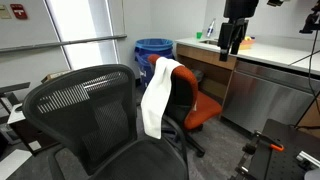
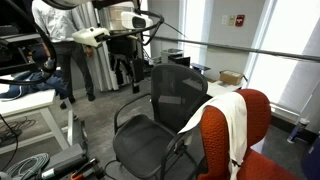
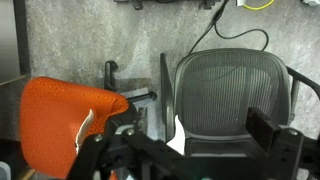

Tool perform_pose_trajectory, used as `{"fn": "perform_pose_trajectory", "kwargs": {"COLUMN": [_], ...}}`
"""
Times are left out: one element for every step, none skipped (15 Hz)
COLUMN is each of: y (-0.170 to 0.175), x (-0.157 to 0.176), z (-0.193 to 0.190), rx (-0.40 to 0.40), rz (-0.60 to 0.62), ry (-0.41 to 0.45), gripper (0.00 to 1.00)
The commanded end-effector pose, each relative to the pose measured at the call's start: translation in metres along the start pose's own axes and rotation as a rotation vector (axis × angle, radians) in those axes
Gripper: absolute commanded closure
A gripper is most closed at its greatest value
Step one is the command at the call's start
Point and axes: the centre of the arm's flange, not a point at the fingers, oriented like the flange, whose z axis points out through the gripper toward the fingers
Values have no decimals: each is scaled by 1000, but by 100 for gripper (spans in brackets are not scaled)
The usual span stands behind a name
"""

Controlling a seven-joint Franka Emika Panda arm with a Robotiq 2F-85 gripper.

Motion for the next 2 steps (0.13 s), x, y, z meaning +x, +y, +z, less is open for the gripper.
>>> {"fn": "perform_pose_trajectory", "kwargs": {"y": [0, 0], "x": [0, 0], "z": [0, 1], "rx": [0, 0], "rz": [0, 0], "ry": [-1, -2], "gripper": [0, 0]}}
